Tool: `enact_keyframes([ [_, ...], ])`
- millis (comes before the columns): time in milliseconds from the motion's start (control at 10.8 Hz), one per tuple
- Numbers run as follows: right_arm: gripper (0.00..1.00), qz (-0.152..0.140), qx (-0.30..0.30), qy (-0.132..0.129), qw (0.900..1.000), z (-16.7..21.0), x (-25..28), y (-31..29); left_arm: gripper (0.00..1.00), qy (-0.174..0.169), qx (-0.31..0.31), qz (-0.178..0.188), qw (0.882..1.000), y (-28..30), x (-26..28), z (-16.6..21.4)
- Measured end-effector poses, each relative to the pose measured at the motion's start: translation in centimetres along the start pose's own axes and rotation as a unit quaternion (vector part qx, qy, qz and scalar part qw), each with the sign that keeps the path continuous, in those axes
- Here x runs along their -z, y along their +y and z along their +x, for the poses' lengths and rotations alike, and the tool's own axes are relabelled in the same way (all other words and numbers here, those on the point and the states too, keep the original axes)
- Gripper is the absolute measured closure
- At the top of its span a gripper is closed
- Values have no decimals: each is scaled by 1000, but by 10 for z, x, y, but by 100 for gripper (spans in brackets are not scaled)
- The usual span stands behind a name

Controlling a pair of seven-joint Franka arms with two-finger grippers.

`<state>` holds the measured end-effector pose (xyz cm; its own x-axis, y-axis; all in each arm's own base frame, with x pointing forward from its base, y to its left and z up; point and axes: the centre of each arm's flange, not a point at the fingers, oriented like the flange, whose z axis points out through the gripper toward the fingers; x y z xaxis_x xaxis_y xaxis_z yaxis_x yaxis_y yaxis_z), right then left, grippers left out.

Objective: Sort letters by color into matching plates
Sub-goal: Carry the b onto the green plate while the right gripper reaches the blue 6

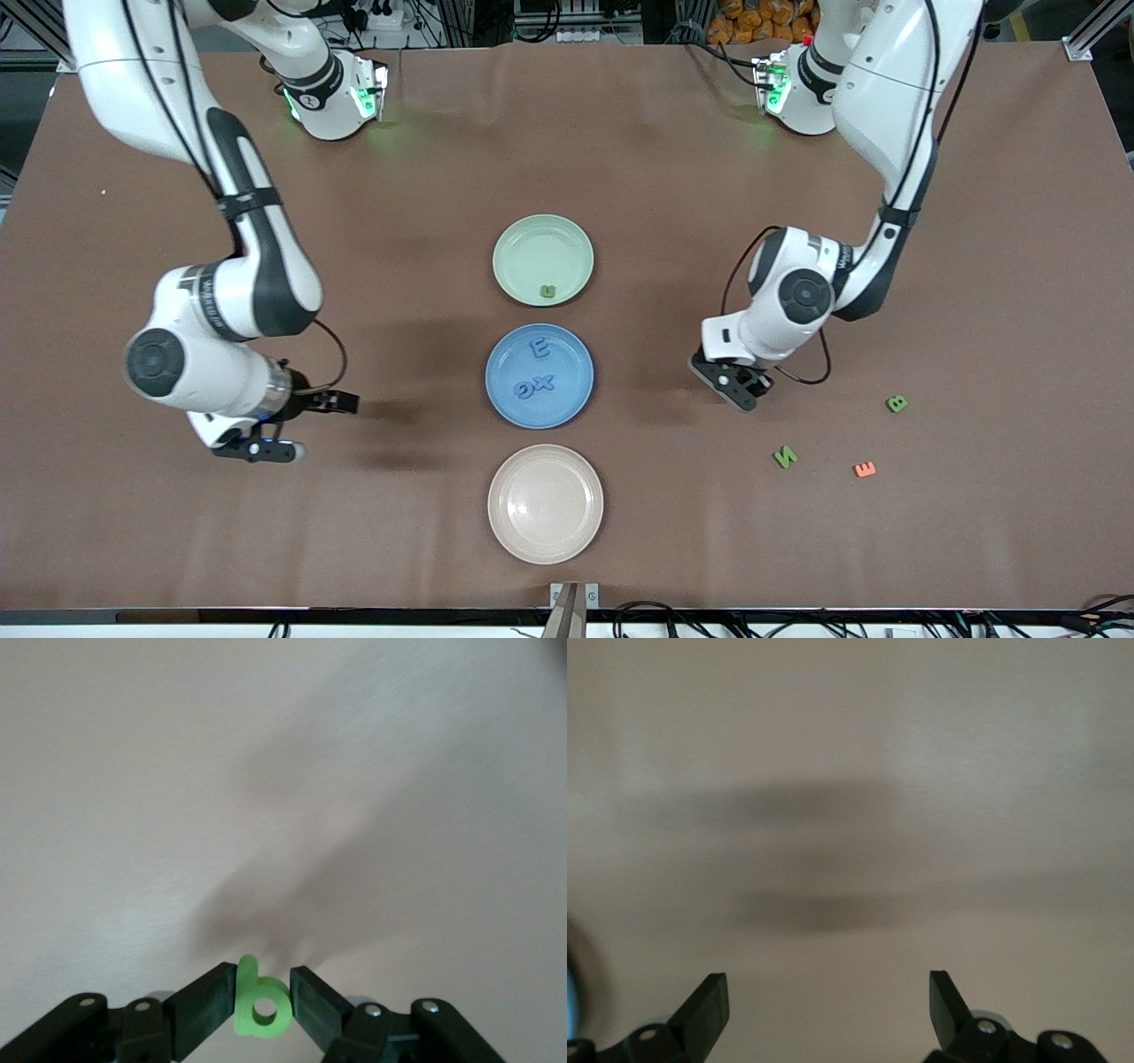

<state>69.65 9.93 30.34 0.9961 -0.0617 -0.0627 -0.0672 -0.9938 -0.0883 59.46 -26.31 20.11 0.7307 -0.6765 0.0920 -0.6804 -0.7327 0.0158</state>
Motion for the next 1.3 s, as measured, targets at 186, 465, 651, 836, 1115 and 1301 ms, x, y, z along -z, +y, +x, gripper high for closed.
enact_keyframes([
  [186,0,-12,51,-16,998,-3,-10,48,66,-14,34,-7,999,43,14,21],
  [465,0,-23,146,-37,988,-14,-14,120,66,-31,84,-11,996,110,43,53],
  [651,0,-23,207,-44,977,-28,-5,169,66,-34,111,-11,993,146,53,65],
  [836,0,-34,251,-58,966,-45,-3,201,66,-35,142,-11,989,186,56,70],
  [1115,0,-36,336,-72,938,-64,-2,247,66,-42,170,-11,984,247,57,69],
  [1301,0,-31,387,-69,919,-75,2,298,66,-47,189,-18,981,285,57,66],
])
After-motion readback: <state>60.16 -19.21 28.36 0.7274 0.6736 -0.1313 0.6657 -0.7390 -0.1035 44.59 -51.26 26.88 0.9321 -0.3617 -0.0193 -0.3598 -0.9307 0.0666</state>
